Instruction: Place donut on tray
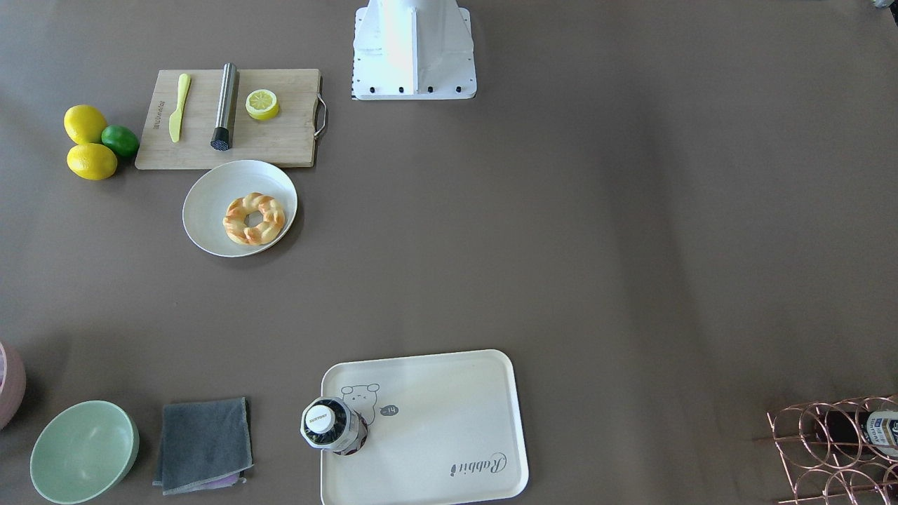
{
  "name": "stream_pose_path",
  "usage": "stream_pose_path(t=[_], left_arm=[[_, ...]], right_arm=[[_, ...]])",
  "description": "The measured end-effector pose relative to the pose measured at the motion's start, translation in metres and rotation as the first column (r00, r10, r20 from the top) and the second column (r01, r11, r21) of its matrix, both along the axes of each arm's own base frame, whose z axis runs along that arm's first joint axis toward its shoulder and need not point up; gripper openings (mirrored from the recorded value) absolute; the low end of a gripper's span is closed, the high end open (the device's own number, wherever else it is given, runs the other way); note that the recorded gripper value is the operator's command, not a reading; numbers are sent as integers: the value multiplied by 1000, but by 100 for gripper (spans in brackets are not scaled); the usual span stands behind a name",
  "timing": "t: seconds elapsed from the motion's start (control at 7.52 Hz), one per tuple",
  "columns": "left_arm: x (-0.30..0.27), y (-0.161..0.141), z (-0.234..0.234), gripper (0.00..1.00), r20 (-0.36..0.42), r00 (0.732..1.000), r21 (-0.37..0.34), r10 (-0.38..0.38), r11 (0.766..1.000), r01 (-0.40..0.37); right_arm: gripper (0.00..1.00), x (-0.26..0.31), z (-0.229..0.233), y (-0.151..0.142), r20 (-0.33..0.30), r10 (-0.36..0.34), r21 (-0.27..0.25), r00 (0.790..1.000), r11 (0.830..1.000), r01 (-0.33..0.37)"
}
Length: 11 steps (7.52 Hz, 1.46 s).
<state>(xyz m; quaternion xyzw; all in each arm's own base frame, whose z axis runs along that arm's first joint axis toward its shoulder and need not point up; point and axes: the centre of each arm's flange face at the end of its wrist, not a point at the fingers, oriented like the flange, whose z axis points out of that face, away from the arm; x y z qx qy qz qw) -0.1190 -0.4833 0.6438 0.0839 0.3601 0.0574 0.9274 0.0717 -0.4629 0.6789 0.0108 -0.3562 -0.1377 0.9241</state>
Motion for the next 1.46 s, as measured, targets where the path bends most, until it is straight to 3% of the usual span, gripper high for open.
stream_pose_path(t=[0.4,1.2,1.46], left_arm=[[-1,-3,-1,98,6,1000,46,-4,999,4],[-2,-8,-8,98,8,1000,65,-8,998,7],[-2,-8,-10,98,7,1000,69,-8,998,8]], right_arm=[[100,0,2,2,0,-1,-3,1000,1000,1],[100,0,1,2,-1,2,-5,1000,1000,-2],[100,1,-13,-2,-9,4,26,1000,1000,-4]])
